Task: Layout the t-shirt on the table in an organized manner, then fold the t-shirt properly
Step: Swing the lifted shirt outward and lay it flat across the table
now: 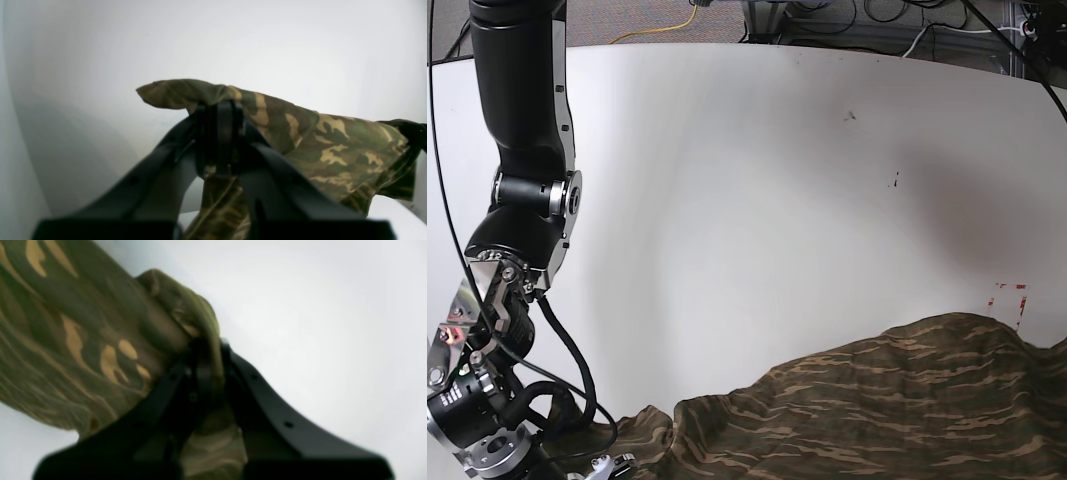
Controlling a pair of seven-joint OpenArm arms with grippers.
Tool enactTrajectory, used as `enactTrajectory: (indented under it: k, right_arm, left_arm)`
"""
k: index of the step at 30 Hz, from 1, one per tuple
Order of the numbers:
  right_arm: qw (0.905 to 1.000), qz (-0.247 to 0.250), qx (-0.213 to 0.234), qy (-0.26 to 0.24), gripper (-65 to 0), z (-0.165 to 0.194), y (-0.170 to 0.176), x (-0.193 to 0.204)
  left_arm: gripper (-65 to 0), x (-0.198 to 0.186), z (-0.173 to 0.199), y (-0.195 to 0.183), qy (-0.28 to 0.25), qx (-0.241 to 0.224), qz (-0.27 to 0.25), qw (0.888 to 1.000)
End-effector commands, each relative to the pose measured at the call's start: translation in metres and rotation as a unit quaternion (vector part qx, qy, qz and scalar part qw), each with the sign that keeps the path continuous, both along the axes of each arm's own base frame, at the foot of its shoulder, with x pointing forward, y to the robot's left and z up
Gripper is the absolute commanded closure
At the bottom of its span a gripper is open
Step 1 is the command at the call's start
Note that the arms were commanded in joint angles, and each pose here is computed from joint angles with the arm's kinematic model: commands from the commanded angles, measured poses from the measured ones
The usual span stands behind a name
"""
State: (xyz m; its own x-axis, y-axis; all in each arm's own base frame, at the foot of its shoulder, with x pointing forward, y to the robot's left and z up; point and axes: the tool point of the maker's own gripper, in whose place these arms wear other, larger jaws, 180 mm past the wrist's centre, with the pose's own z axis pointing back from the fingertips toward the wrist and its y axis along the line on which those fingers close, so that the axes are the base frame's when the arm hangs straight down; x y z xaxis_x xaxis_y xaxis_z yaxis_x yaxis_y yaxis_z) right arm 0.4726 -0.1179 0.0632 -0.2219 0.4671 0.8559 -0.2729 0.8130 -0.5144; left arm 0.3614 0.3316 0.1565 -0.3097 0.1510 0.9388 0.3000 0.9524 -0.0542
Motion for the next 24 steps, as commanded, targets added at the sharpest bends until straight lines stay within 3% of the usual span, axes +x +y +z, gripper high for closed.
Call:
enactTrajectory:
  k: [1,17,24]
  right_arm:
    - [0.9988,-0.018,-0.002,-0.047,-0.2,0.031,-0.003,-0.012]
    - [0.9940,-0.003,-0.012,-0.109,-0.2,0.045,0.015,-0.051]
    - [0.9963,-0.018,-0.012,-0.083,-0.2,0.015,0.012,-0.049]
  left_arm:
    - [0.0,-0.018,0.030,0.009,-0.040,0.009,0.024,0.999]
    - [0.0,-0.048,0.070,0.015,-0.081,0.041,0.051,0.995]
    - [0.0,-0.053,0.075,0.016,-0.082,0.051,0.060,0.994]
